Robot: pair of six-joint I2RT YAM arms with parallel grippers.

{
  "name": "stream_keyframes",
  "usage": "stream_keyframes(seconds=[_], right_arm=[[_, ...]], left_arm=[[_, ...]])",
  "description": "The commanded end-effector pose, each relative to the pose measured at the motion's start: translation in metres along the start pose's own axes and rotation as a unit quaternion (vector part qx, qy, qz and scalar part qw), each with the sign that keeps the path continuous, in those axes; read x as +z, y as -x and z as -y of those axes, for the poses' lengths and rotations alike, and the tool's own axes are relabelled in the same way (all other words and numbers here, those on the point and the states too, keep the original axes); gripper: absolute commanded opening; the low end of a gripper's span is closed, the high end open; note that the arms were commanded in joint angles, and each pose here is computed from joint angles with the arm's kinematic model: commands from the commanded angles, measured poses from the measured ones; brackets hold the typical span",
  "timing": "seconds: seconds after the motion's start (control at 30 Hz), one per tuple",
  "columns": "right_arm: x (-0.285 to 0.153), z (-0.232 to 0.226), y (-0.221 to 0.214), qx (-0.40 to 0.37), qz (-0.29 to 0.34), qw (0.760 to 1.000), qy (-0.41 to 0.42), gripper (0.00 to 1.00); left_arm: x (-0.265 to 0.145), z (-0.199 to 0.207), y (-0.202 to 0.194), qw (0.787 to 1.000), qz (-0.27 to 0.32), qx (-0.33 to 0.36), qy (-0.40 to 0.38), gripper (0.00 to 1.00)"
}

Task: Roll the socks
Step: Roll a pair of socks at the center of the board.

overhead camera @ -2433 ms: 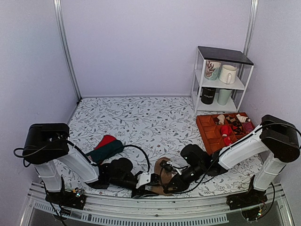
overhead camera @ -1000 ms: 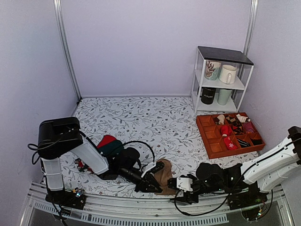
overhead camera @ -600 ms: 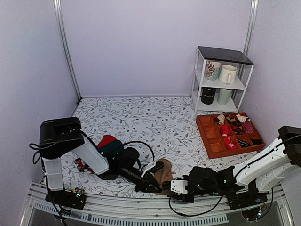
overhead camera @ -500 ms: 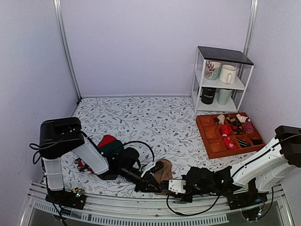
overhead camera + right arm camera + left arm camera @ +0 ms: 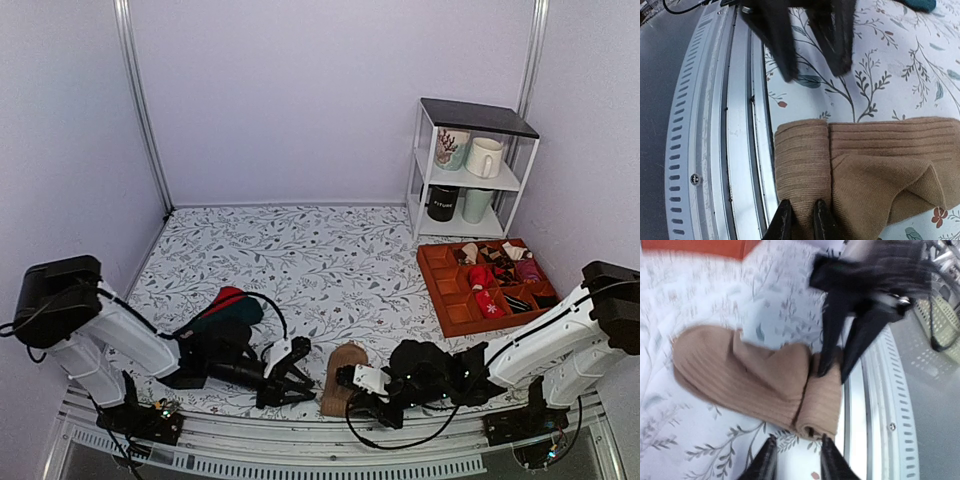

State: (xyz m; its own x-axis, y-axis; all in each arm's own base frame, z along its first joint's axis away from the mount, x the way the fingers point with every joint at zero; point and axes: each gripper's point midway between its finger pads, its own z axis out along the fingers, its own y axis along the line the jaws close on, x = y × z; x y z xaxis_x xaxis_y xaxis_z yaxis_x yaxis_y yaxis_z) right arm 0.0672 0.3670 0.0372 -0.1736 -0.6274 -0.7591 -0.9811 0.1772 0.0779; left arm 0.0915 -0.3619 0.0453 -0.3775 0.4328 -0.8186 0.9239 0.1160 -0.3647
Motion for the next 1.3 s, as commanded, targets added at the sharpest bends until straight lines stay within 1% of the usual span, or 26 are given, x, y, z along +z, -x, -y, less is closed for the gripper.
stream_keyframes(seconds=[0.0,0.07,0.13,0.2,0.23,0.4,0.6,0.7,0.83,0.87,0.9,0.97,1.03,1.07,1.13,1.17,1.2,1.23,1.27], right_arm=[[-0.005,-0.001,-0.019,0.127,-0.053,0.987,0.085,0.12],[-0.004,0.007,-0.018,0.165,-0.063,0.980,0.096,0.12],[-0.003,0.012,-0.019,0.203,-0.079,0.969,0.113,0.12],[-0.001,0.014,-0.022,0.234,-0.094,0.959,0.128,0.12],[0.000,0.014,-0.023,0.245,-0.101,0.955,0.130,0.12],[0.004,0.013,-0.029,0.272,-0.121,0.943,0.147,0.13],[0.005,0.013,-0.030,0.279,-0.124,0.940,0.152,0.13],[0.005,0.012,-0.029,0.282,-0.126,0.938,0.157,0.12],[0.006,0.011,-0.030,0.285,-0.130,0.936,0.162,0.12],[0.005,0.010,-0.029,0.285,-0.131,0.935,0.164,0.12],[0.005,0.010,-0.030,0.285,-0.132,0.935,0.165,0.13],[0.005,0.009,-0.031,0.286,-0.133,0.934,0.166,0.12],[0.006,0.009,-0.033,0.286,-0.137,0.934,0.165,0.12],[0.006,0.010,-0.033,0.286,-0.137,0.934,0.163,0.12],[0.008,0.012,-0.035,0.287,-0.139,0.934,0.160,0.12],[0.008,0.012,-0.035,0.286,-0.139,0.935,0.158,0.13],[0.008,0.012,-0.035,0.286,-0.138,0.935,0.157,0.12],[0.007,0.012,-0.034,0.286,-0.137,0.935,0.157,0.13],[0.007,0.013,-0.034,0.285,-0.137,0.936,0.157,0.12]], left_arm=[[-0.015,0.011,0.042,0.980,0.067,0.169,0.076,0.33],[-0.012,0.014,0.050,0.974,0.070,0.200,0.077,0.35],[-0.003,0.016,0.044,0.974,0.055,0.213,0.062,0.36],[0.008,0.019,0.037,0.974,0.042,0.219,0.045,0.40],[0.013,0.020,0.033,0.974,0.034,0.221,0.040,0.41],[0.033,0.015,0.009,0.975,-0.002,0.221,0.037,0.41],[0.039,0.013,-0.001,0.974,-0.009,0.225,0.032,0.42],[0.043,0.011,-0.006,0.975,-0.018,0.221,0.030,0.41],[0.048,0.007,-0.013,0.976,-0.031,0.212,0.033,0.29],[0.050,0.006,-0.015,0.977,-0.036,0.209,0.034,0.29],[0.050,0.004,-0.018,0.977,-0.040,0.208,0.036,0.32],[0.051,0.002,-0.021,0.977,-0.045,0.206,0.044,0.51],[0.050,0.002,-0.024,0.976,-0.047,0.208,0.046,0.54],[0.049,0.003,-0.023,0.976,-0.046,0.208,0.046,0.57],[0.045,0.005,-0.018,0.976,-0.037,0.208,0.048,0.68],[0.042,0.007,-0.012,0.976,-0.028,0.210,0.052,0.75],[0.039,0.006,-0.008,0.976,-0.021,0.209,0.061,0.79],[0.035,0.005,-0.003,0.975,-0.012,0.212,0.071,0.80],[0.031,0.004,0.000,0.973,-0.003,0.215,0.085,0.88]])
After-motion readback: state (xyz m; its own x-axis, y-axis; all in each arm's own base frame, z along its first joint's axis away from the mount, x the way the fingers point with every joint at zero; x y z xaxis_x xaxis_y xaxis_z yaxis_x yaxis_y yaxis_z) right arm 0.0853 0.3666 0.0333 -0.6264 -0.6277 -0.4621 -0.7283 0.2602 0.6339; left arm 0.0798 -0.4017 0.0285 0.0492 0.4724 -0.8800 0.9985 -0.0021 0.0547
